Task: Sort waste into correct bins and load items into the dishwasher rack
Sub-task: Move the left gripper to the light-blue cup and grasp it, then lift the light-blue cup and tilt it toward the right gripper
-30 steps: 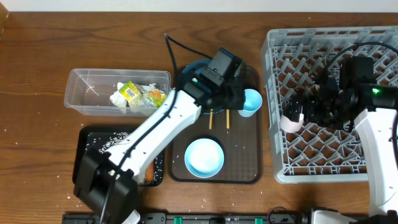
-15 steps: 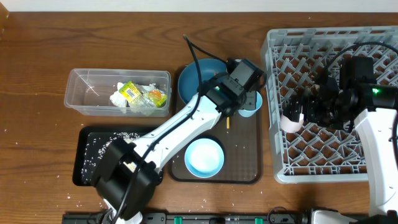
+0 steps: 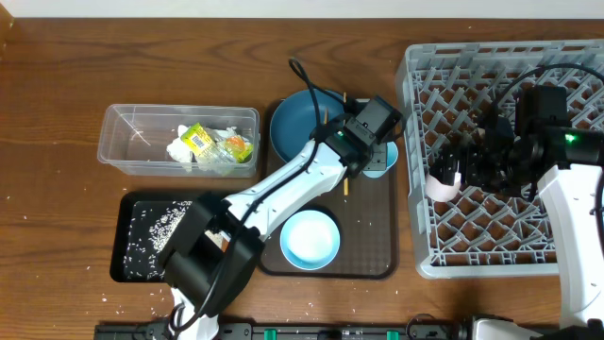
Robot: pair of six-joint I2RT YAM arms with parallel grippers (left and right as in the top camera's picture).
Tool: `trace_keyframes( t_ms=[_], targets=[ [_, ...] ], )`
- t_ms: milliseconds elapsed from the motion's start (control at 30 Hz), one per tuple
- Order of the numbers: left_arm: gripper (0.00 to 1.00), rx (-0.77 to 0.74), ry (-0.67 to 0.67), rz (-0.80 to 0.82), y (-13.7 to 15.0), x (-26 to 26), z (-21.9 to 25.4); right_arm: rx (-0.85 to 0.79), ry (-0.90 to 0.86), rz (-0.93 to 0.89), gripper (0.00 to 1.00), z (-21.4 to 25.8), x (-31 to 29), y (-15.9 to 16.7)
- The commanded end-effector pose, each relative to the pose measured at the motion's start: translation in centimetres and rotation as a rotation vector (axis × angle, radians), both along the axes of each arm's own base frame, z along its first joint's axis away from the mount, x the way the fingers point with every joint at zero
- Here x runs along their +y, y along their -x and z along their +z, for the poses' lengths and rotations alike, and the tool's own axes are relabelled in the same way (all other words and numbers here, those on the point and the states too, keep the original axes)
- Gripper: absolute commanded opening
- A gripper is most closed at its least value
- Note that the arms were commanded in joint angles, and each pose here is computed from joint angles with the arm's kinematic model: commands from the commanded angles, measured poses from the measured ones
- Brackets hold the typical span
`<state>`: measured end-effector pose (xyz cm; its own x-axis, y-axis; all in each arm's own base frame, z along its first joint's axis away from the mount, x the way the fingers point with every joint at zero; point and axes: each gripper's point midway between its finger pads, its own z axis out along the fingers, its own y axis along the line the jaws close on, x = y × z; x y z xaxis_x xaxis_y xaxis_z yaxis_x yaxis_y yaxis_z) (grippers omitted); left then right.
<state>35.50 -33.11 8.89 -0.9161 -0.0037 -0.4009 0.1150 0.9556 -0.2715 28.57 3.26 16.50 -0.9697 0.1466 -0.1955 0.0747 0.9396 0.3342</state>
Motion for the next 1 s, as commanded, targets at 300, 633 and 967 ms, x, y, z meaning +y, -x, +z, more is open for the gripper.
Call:
trace_keyframes(
  t_ms=[300, 633, 967],
  targets=[
    [0.29, 0.029, -0.053, 0.007, -0.1, 0.4, -2.7, -0.021, -0.005, 0.014, 0.99, 0.7, 0.5, -0.2],
    [0.13, 0.003, -0.028, 0.008, -0.7, -0.2, -2.3, -0.021, -0.005, 0.014, 0.99, 0.7, 0.5, -0.2],
    [0.06, 0.004, -0.029, 0.010, -0.5, 0.2, -1.6, -0.021, -0.005, 0.014, 0.99, 0.7, 0.5, -0.2]
  ],
)
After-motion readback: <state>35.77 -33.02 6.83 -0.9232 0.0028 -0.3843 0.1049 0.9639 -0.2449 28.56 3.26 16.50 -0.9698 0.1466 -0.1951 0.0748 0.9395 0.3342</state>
